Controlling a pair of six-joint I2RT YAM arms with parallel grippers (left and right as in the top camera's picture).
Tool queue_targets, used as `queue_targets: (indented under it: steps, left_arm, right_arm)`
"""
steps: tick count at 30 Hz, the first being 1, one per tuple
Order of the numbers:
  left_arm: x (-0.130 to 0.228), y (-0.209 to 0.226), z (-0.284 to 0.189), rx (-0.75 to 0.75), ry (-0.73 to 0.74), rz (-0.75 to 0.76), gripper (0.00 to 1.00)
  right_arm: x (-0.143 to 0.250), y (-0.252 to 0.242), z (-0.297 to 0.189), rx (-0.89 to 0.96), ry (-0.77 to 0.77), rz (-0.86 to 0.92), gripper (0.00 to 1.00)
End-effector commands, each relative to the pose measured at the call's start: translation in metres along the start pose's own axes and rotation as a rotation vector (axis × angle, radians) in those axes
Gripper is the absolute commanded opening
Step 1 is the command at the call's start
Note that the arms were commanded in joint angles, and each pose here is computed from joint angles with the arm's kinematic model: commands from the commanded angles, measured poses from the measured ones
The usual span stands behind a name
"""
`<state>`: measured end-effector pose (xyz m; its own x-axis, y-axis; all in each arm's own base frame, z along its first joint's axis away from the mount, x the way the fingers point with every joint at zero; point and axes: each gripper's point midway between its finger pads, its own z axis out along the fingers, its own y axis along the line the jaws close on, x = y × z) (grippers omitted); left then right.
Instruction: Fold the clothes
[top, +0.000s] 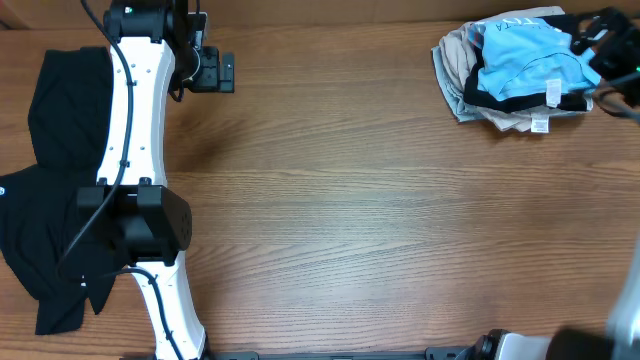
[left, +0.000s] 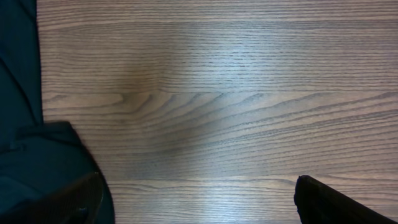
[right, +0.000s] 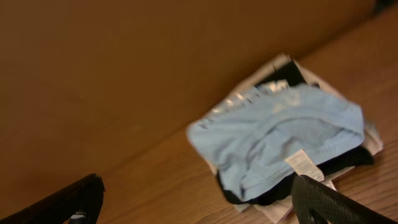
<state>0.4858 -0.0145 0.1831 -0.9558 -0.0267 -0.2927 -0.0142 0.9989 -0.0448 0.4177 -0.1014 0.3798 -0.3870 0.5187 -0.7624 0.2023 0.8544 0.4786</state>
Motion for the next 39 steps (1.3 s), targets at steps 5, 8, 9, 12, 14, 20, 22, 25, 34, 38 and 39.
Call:
queue_targets:
  steps: [5, 8, 9, 12, 14, 20, 22, 25, 34, 38, 39]
  left_arm:
    - [0.000, -0.003, -0.006, 0.012, -0.012, 0.025, 1.00]
    - [0.000, -0.003, -0.006, 0.012, -0.012, 0.025, 1.00]
    - [0.000, -0.003, -0.006, 0.012, -0.012, 0.025, 1.00]
    - [0.000, -0.003, -0.006, 0.012, -0.012, 0.025, 1.00]
    - [0.000, -0.003, -0.006, 0.012, -0.012, 0.025, 1.00]
    - [0.000, -0.003, -0.006, 0.012, -0.012, 0.025, 1.00]
    - [0.000, -0.003, -0.006, 0.012, -0.012, 0.025, 1.00]
    - [0.000, -0.003, -0.006, 0.012, -0.012, 0.025, 1.00]
    - [0.000, -0.003, -0.006, 0.012, -0.012, 0.024, 1.00]
    - [0.000, -0.003, -0.006, 0.012, -0.012, 0.024, 1.00]
    - [0.000, -0.003, -0.006, 0.012, -0.012, 0.024, 1.00]
  right_arm:
    - [0.004, 0.036, -0.077, -0.037, -0.051, -0.092, 1.00]
    - [0.013, 0.039, -0.092, -0.032, -0.038, -0.086, 1.00]
    - [0.014, 0.039, -0.094, -0.031, -0.034, -0.085, 1.00]
    - [0.020, 0.037, -0.094, -0.023, -0.013, -0.076, 1.00]
    - [0.024, 0.034, -0.092, -0.016, 0.006, -0.068, 1.00]
    - [0.026, 0.030, -0.083, -0.009, 0.028, -0.059, 1.00]
    - [0.027, 0.028, -0.080, -0.005, 0.037, -0.055, 1.00]
    - [0.028, 0.026, -0.077, -0.002, 0.045, -0.052, 1.00]
    - [0.018, 0.103, -0.090, -0.234, -0.141, -0.220, 1.00]
    - [0.021, 0.131, -0.098, -0.294, -0.319, -0.287, 1.00]
    - [0.026, 0.135, -0.100, -0.312, -0.359, -0.293, 1.00]
